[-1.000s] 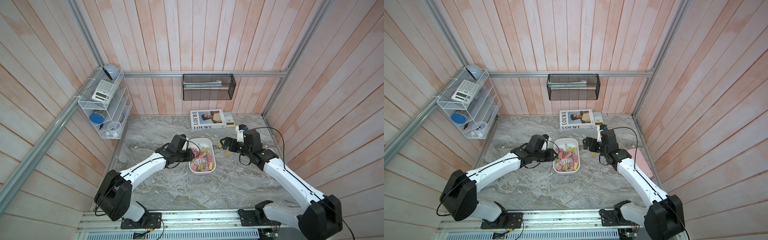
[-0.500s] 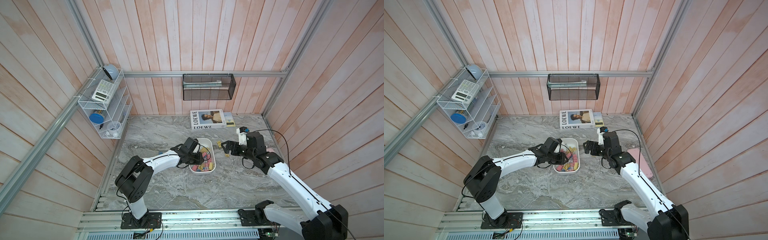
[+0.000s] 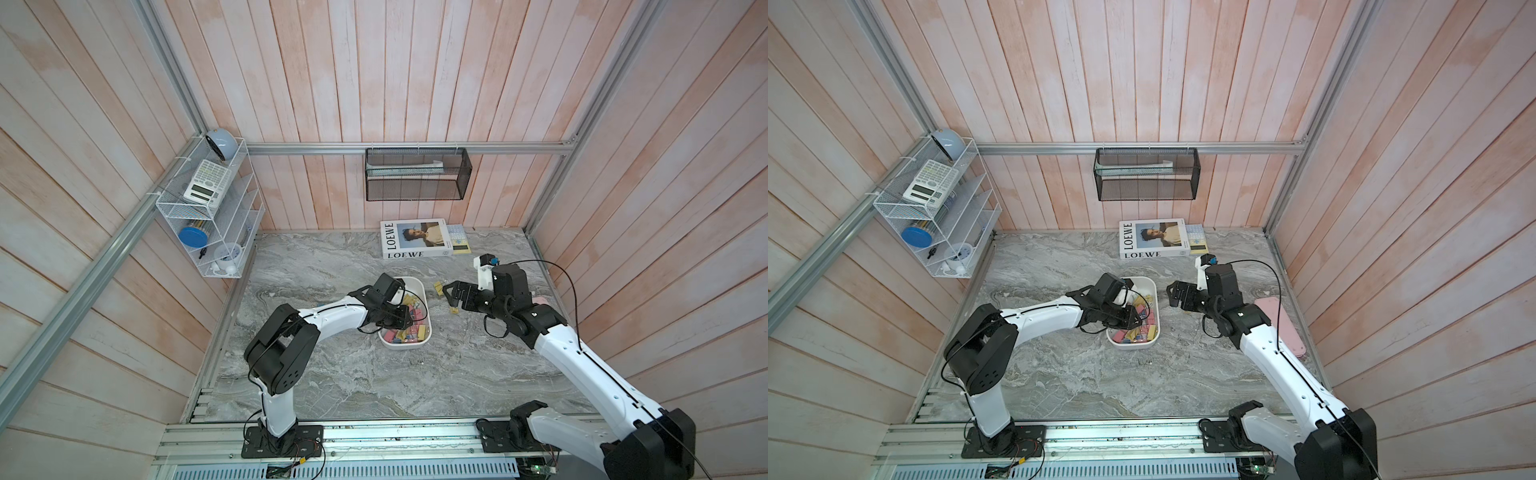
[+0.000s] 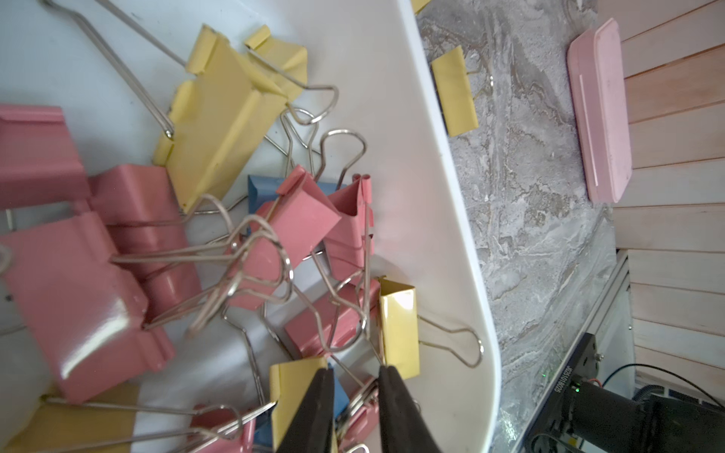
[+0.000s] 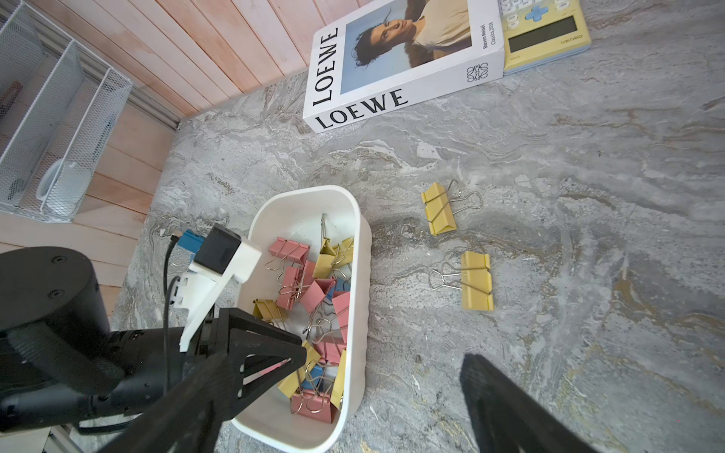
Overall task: Take out the binder clips from the storage box
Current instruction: Pick up the binder clip from the storage box, then place the binder clip at the center of the board, then pick up the binder clip from the storage box, then place the binder clip at the center of the board.
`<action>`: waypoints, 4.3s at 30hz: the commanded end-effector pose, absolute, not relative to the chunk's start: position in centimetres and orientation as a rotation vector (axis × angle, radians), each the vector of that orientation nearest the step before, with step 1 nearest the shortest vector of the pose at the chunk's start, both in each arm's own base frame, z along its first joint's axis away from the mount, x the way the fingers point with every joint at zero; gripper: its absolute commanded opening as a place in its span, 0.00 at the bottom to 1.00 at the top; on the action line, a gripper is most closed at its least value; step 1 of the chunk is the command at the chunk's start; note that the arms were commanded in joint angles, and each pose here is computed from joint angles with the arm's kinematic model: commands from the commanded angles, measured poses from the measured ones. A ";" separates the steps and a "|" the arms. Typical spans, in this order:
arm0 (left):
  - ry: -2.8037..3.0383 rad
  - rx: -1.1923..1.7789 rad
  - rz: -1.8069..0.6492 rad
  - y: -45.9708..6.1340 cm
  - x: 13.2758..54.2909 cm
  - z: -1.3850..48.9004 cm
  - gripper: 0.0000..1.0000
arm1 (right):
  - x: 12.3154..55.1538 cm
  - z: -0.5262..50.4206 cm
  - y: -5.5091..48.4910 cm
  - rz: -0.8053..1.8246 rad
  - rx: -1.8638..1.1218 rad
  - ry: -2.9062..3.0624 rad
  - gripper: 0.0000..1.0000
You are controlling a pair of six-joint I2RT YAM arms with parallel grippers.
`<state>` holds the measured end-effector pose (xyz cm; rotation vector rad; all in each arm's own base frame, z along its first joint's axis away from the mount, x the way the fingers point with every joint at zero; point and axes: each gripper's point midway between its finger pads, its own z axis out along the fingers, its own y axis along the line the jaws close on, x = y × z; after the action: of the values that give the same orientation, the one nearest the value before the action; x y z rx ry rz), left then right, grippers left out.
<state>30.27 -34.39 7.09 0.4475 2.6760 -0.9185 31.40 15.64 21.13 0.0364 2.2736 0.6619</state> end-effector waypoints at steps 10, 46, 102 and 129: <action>2.598 0.435 -0.909 -33.6 30.2 10.5 0.00 | 32.1 21.6 15.5 0.640 0.073 2.267 0.98; 2.002 -0.793 -0.519 -5.1 29.9 11.7 0.00 | 32.3 20.9 26.5 0.773 -0.308 2.330 0.98; 2.047 -0.782 -0.519 -4.7 28.2 13.9 1.00 | 24.7 11.1 29.8 0.307 -0.534 2.798 0.00; 2.182 -0.273 -0.683 -17.9 32.0 19.0 1.00 | 29.2 12.6 13.5 0.543 0.142 2.549 0.00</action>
<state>31.47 -16.34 17.68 -0.3570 2.2008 -0.6668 29.23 12.14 13.04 0.1491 2.5619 0.3829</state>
